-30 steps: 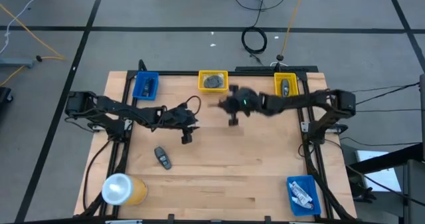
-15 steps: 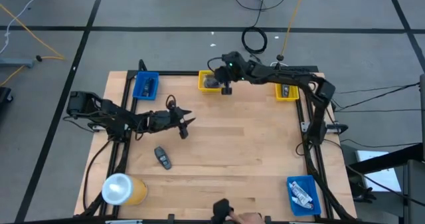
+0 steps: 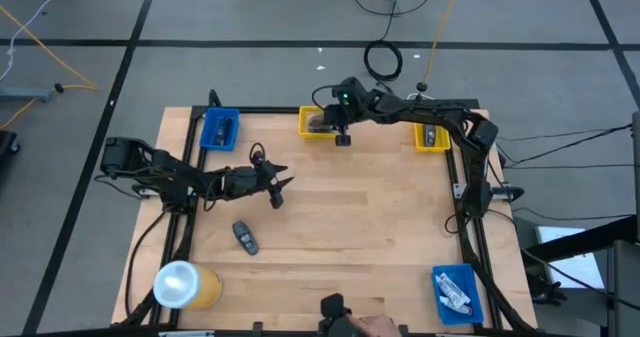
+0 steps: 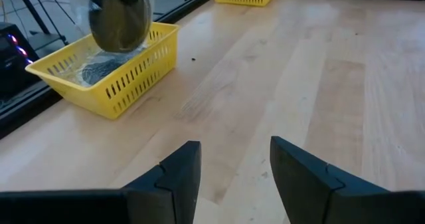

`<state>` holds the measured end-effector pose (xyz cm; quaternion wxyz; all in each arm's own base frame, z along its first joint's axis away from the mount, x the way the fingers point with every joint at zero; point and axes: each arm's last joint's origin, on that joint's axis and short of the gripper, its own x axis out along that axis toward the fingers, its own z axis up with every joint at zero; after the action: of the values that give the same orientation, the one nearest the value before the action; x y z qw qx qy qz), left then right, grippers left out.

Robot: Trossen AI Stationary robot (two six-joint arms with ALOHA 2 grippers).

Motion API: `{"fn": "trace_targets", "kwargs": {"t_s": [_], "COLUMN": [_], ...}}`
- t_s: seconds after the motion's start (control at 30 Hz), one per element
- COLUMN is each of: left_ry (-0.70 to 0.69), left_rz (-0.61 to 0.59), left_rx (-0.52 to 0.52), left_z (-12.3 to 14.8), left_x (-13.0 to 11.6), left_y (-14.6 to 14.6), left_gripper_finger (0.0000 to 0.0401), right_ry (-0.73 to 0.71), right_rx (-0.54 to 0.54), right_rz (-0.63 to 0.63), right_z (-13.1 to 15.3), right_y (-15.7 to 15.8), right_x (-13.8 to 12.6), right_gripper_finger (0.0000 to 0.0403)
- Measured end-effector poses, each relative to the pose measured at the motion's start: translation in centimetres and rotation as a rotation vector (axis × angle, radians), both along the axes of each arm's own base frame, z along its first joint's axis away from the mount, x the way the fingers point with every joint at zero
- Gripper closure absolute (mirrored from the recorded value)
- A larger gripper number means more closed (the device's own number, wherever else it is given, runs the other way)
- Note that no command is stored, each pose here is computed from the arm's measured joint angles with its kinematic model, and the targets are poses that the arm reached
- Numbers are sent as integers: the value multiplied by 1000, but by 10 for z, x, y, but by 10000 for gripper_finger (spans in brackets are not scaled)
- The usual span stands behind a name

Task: Pick & Place Travel size toiletries
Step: Put the hairbrush into the left yellow bin

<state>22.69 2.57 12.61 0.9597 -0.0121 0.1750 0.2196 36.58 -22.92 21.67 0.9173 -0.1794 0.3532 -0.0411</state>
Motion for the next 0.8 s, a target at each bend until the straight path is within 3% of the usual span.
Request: {"fn": "trace_targets", "kwargs": {"t_s": [0.33, 0.8], "left_ry": [-1, -3], "left_rz": [0, 0], "left_rx": [0, 0], "left_z": [0, 0], "left_x": [0, 0], "left_y": [0, 0], "left_gripper_finger": [222, 221], "right_ry": [-1, 27], "right_rx": [9, 4], "right_rz": [-16, -7], "right_z": [0, -1], "right_y": [-3, -4], "right_x": [-2, -6], "right_gripper_finger": [363, 322]}}
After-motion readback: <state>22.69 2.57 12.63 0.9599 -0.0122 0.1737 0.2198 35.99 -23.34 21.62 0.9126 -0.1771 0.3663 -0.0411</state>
